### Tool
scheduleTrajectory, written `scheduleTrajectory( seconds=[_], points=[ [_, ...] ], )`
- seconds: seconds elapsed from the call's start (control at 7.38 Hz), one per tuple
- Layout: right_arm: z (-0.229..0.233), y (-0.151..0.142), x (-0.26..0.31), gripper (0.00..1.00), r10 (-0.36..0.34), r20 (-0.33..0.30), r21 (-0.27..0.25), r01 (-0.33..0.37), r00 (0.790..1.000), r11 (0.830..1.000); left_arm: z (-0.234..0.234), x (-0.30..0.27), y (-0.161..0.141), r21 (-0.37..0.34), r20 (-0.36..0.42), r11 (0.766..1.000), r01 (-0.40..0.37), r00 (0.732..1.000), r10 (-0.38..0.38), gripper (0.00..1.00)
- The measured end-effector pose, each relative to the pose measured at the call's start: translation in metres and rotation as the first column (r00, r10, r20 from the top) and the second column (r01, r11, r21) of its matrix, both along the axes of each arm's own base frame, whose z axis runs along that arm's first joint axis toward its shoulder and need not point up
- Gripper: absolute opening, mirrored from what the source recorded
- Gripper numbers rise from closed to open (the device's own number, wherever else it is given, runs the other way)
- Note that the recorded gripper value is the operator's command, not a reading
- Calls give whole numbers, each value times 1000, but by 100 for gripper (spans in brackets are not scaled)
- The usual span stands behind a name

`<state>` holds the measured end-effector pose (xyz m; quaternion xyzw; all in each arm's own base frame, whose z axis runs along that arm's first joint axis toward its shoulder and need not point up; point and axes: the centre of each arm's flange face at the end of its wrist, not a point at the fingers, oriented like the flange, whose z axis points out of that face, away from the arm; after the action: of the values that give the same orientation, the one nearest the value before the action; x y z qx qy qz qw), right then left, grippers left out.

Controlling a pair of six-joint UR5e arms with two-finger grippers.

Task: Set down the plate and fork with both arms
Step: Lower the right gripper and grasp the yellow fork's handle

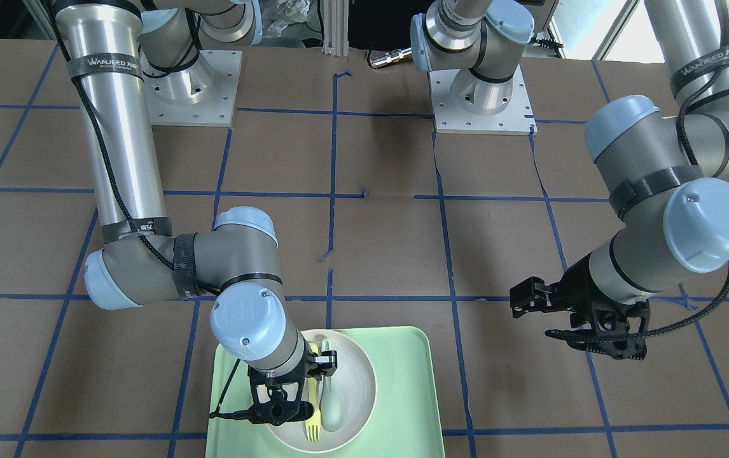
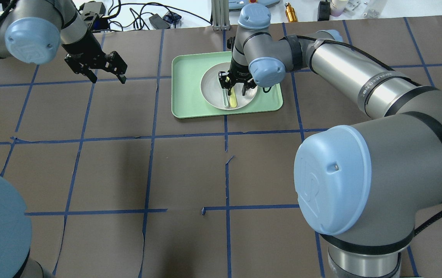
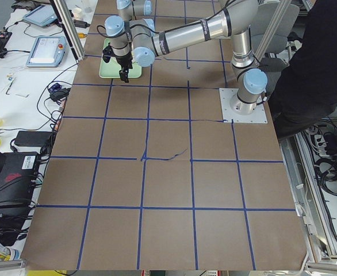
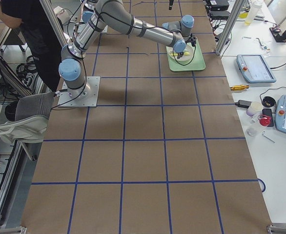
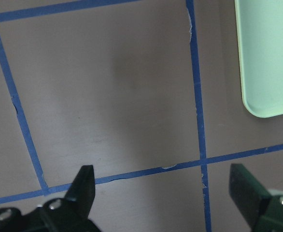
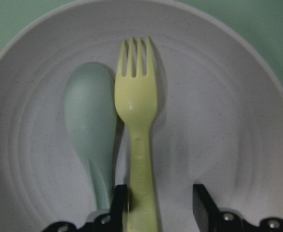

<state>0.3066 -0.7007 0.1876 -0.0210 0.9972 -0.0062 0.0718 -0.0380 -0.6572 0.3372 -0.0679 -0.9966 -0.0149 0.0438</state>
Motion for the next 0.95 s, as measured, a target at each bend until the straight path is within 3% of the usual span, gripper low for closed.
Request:
scheduleTrajectory(
  seconds=[0.27,0.68,0.95],
  points=[
    [1,0,0,0,0,-1,-1,0,1000,1000,4,1,1,-5,9,1000,1,1000,-1,100],
    [5,0,0,0,-7,-1,-5,7,1000,1000,8,3,2,-7,34,1000,2,999,-2,100],
    [23,1,-1,0,-78,0,-19,78,997,997,9,4,2,-8,36,1000,2,999,-2,100]
  ],
)
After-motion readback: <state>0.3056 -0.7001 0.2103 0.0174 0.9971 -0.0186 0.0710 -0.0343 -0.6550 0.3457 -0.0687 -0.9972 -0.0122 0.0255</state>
